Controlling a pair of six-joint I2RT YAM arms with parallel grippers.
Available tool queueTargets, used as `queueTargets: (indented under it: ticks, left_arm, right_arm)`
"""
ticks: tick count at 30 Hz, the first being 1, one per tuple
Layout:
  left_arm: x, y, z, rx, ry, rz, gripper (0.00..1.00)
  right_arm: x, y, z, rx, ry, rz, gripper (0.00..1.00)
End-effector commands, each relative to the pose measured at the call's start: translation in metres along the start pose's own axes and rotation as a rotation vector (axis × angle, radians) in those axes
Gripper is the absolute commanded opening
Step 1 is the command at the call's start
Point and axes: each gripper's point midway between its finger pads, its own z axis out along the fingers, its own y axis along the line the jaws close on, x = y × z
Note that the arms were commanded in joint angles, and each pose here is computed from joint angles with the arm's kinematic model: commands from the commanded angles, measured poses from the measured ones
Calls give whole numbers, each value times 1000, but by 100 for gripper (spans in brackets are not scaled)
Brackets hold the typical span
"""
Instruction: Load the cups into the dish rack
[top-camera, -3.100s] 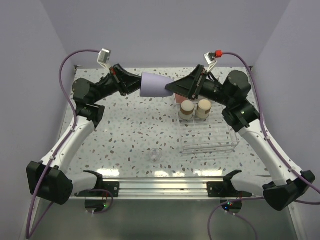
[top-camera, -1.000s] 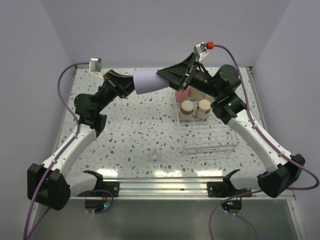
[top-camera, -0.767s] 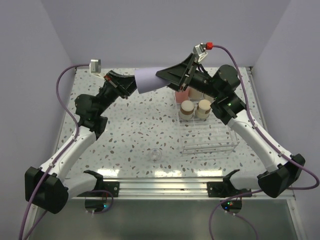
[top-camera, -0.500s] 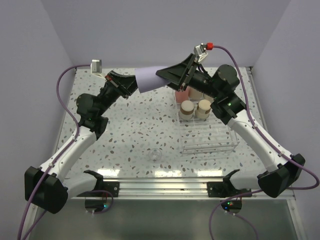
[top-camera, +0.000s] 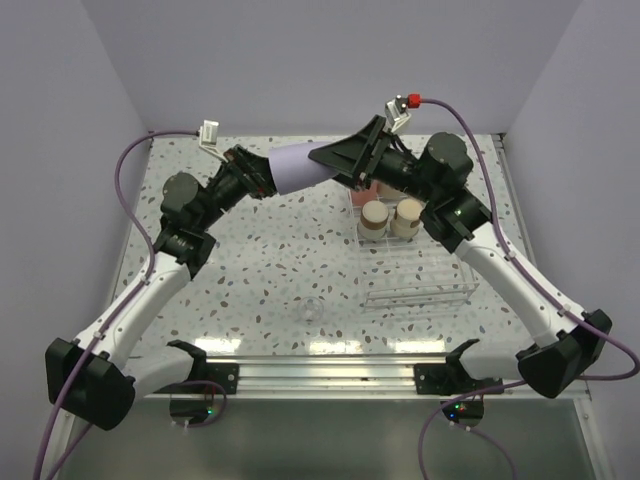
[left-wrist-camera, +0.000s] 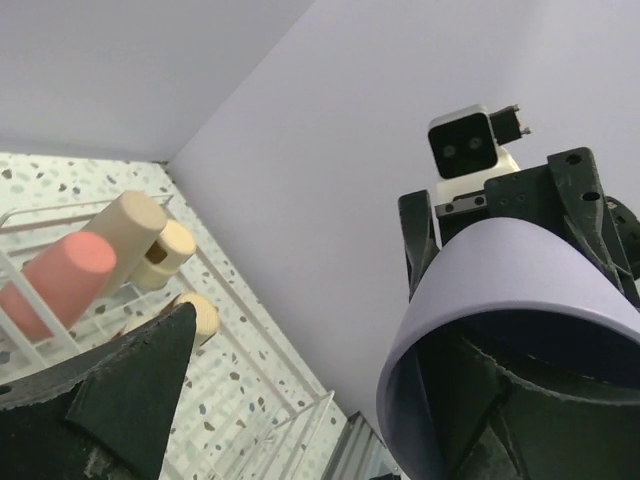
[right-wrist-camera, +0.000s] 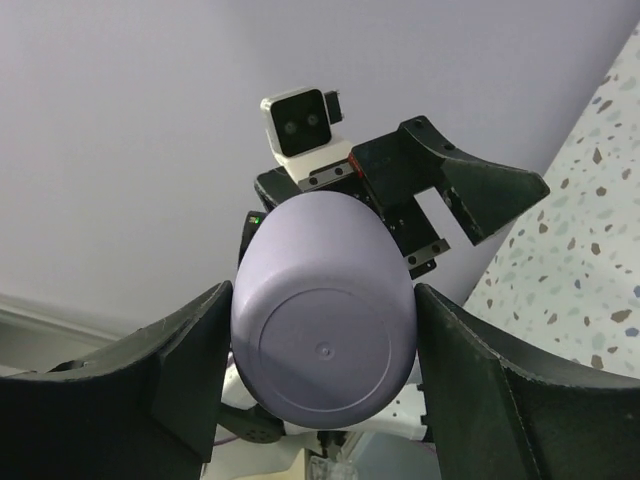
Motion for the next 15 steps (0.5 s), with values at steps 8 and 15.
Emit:
queueTargets:
  ticks: [8, 15]
  left_arm:
    - [-6, 50, -46, -288, 14, 98, 100]
    - [-22, 84, -77, -594, -3, 165, 100]
  right_arm:
    - [-11, -17, -27, 194, -72, -119, 0]
    - [-31, -56, -56, 371, -141, -154, 0]
